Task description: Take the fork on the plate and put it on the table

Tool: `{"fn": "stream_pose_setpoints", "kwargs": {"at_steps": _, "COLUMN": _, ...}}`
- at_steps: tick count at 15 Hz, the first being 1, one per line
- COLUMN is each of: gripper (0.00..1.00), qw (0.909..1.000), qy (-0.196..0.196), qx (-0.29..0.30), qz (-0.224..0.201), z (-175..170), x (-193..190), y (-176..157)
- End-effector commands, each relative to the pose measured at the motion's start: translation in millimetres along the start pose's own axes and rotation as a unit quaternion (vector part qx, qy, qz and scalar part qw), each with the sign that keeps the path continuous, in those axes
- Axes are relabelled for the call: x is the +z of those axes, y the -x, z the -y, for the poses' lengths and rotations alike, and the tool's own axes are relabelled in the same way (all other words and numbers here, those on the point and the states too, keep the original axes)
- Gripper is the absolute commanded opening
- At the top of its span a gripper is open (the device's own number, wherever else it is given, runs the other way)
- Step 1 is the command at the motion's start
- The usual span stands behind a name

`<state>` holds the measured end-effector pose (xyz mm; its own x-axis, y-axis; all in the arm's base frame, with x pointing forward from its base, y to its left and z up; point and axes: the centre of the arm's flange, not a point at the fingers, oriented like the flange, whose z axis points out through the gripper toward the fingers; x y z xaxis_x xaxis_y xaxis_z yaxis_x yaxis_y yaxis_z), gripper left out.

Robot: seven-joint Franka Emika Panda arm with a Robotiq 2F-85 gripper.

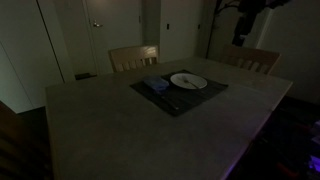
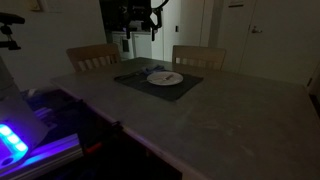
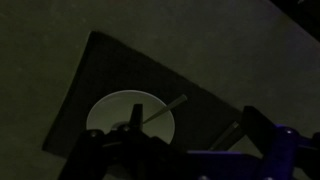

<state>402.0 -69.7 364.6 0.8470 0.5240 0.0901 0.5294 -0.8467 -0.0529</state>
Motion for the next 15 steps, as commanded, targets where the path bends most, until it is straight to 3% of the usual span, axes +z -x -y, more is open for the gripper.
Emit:
{"fn": "stream_pose_setpoints", "kwargs": {"at_steps": 1, "gripper": 1.0, "qw": 1.0, "qy": -0.002, "qx": 0.0, "qz": 0.003, "z": -1.2, "x": 2.6, "y": -3.2}}
{"fn": "stream_pose_setpoints", "kwargs": {"at_steps": 6, "gripper": 1.0, "qw": 1.0, "qy": -0.001, "qx": -0.001, "qz": 0.004, "z": -1.4, "x": 3.8, "y": -8.0}}
{"fn": "stream_pose_setpoints", "kwargs": {"at_steps": 15, "gripper": 1.0, "qw": 0.9994, "qy": 0.014, "qx": 0.026, "qz": 0.02, "z": 18.9, "x": 23.6, "y": -50.8}}
